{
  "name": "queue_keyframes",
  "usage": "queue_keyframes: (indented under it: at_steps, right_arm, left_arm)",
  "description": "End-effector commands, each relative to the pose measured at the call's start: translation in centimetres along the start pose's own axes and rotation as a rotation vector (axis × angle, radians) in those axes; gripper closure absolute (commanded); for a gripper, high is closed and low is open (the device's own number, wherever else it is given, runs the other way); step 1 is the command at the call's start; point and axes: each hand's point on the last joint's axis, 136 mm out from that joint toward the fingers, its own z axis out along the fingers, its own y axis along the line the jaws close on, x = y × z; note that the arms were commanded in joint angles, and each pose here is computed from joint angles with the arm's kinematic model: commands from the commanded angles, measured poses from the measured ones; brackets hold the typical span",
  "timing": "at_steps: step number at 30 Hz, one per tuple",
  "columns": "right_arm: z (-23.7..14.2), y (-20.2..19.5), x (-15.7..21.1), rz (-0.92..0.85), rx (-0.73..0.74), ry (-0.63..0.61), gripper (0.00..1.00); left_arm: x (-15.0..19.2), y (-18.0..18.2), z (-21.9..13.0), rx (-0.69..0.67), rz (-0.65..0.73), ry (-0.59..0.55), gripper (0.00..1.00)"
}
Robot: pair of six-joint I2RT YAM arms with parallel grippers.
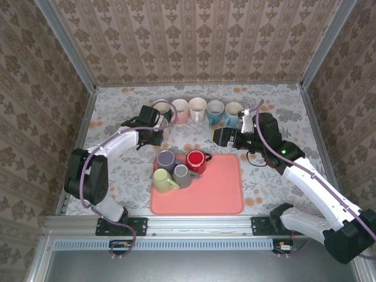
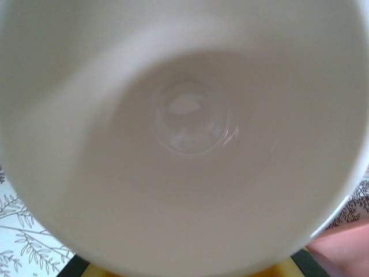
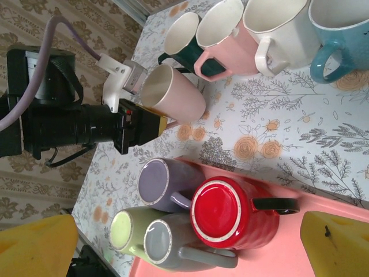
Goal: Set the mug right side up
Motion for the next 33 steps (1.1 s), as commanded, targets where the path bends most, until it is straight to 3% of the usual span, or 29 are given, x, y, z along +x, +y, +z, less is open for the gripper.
queue_keyframes:
  at_steps: [1,7,20,27,33]
  right_arm:
    - [0.0,-0.5,0.5,-0.018,0.028,0.011,0.00]
    - [0.4,-0.5,0.3,-0.008,0.024,0.016,0.00]
    - [0.5,-0.4,-0.1,-0.007,0.033,0.012,0.00]
    - [-0.1,-0.8,-0.1,-0.021,0.070,0.003,0.00]
    - [0.1,0.0,1.0,-0.135,0.103,0.079,0.00]
  left_arm:
    - [-2.9,-0.5,-0.5,0.010,0.033,-0.089,0.99]
    - [-2.8,-0.8,0.2,0.004,0.044,-0.075,0.91]
    - [-1.6,-0.6,-0.6,-0.013,0.009,-0.072,0.62]
    - [-0.3,-0.8,-2.8,0.003,-0.027,-0.066,0.59]
    - [1.2,-2.2,-6.6,0.047,-0.032,-0.086,0.59]
